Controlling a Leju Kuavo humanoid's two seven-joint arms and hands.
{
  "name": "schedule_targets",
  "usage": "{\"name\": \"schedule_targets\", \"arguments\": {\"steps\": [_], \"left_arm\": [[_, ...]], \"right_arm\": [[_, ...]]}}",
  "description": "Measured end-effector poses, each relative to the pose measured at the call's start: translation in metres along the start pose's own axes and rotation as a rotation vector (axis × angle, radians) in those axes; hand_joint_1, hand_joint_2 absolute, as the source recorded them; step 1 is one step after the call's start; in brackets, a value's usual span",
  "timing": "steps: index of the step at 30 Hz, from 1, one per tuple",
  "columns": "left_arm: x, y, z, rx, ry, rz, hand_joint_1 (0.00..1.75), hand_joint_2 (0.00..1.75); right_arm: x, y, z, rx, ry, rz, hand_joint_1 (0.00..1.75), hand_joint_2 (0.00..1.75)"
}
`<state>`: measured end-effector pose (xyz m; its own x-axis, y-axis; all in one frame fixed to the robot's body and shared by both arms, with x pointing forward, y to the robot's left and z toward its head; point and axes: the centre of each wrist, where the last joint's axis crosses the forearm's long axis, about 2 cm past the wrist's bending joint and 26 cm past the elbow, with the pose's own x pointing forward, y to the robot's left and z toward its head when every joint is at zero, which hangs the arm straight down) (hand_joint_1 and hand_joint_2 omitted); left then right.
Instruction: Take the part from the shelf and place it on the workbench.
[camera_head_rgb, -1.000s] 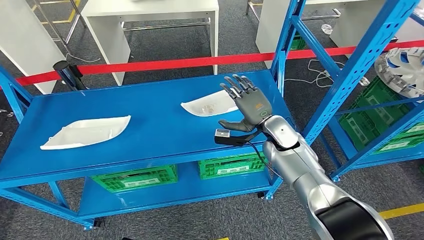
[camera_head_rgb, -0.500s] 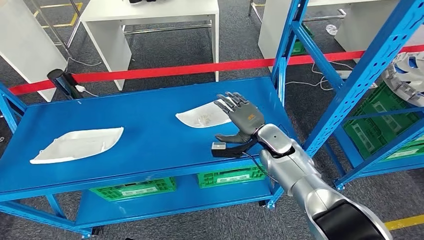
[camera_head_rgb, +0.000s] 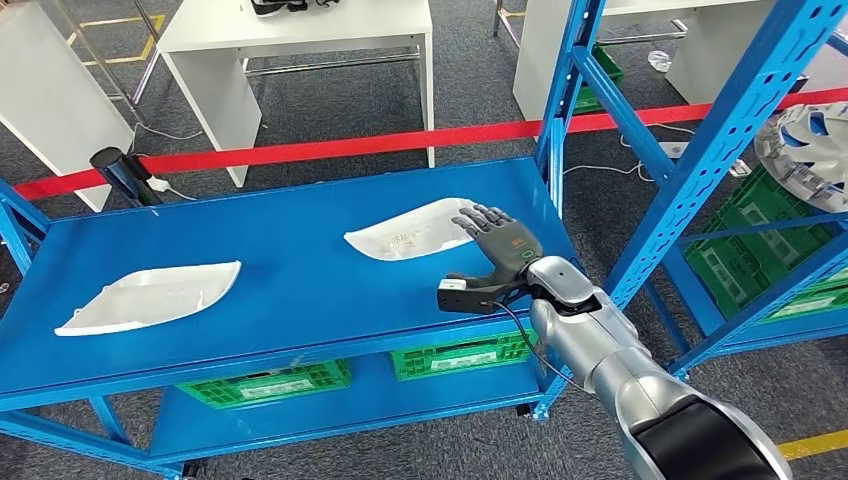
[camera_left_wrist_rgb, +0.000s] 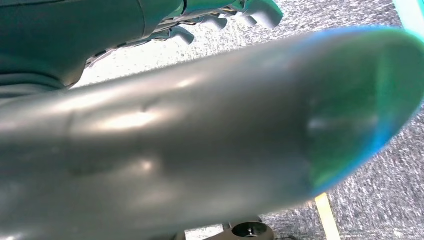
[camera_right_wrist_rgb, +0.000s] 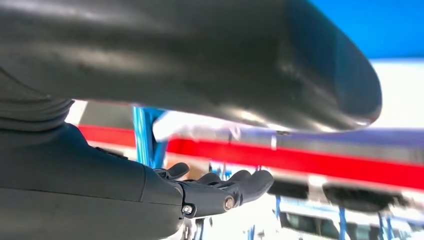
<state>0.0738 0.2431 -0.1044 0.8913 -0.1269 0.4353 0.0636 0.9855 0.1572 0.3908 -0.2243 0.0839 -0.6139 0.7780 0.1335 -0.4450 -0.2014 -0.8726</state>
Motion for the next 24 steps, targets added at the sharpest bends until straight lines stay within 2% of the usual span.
{"name": "schedule_targets", "arguments": {"steps": [8, 12, 24], "left_arm": [[-0.003, -0.002, 0.001, -0.001, 0.012, 0.009, 0.00, 0.00], [-0.004, -0.002, 0.002, 0.001, 0.003, 0.021, 0.00, 0.00], [-0.004, -0.003, 0.002, 0.004, -0.007, 0.035, 0.00, 0.00]], "right_arm": [[-0.015, 0.012, 0.010, 0.059, 0.041, -0.055, 0.00, 0.00], [-0.018, 0.014, 0.012, 0.072, 0.068, -0.059, 0.00, 1.75], [-0.024, 0.020, 0.017, 0.088, 0.099, -0.057, 0.00, 1.75]]}}
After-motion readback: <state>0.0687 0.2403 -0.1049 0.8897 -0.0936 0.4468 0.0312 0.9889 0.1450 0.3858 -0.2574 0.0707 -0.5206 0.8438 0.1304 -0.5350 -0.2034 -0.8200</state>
